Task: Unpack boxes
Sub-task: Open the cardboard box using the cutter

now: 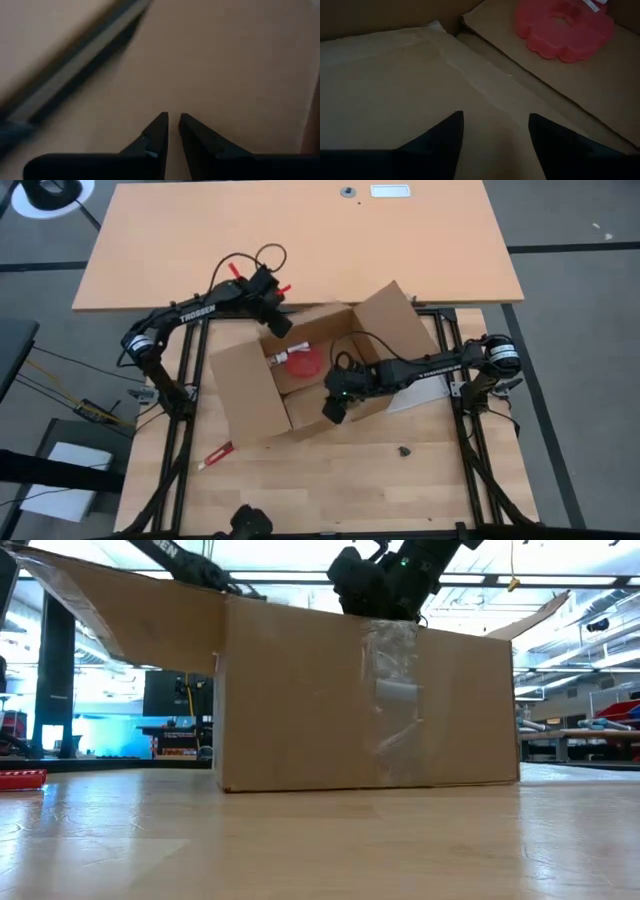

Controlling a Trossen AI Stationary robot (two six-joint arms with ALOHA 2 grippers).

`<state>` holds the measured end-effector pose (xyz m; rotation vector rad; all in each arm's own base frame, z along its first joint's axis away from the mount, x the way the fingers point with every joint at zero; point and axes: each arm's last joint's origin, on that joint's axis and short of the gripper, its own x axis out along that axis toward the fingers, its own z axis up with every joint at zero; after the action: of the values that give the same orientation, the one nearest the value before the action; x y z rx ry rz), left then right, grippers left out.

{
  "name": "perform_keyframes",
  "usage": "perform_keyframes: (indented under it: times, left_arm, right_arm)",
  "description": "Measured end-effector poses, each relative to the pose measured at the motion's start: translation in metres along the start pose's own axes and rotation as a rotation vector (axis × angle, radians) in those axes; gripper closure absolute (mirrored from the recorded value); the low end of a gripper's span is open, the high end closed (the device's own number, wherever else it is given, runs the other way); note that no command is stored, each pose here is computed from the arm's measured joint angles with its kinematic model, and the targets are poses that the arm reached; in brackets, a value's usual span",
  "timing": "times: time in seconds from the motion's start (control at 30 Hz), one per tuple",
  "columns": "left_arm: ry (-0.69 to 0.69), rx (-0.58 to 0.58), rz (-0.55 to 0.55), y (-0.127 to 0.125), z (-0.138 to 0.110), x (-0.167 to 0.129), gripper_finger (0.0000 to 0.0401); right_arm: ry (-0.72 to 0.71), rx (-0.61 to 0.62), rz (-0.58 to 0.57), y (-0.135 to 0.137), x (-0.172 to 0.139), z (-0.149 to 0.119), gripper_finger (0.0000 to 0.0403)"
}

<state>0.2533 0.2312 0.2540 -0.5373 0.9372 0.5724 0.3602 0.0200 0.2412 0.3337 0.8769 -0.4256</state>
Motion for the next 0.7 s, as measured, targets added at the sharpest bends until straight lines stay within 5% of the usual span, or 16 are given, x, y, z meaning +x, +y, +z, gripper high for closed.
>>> perform_keyframes:
  times: [0.13,0.3,0.5,0.7]
  left_arm:
    - [-0.004,-0.057,-0.164,-0.003,-0.004,0.008,0.0337]
    - [-0.043,-0.057,-0.175,-0.003,0.007,-0.004,0.0337]
    - [-0.289,0.000,-0.147,-0.017,0.048,-0.085,0.0337]
    - [-0.528,0.140,-0.280,-0.065,0.066,-0.171,0.0337]
  right_arm:
    - [0.011,0.006,-0.024,-0.007,0.004,0.001,0.0174]
    - [0.005,0.014,-0.029,-0.012,0.005,0.005,0.0174]
    - [0.004,-0.002,-0.004,-0.014,0.001,0.014,0.0174]
    - [-0.001,-0.016,0.075,-0.009,-0.040,0.043,0.0174]
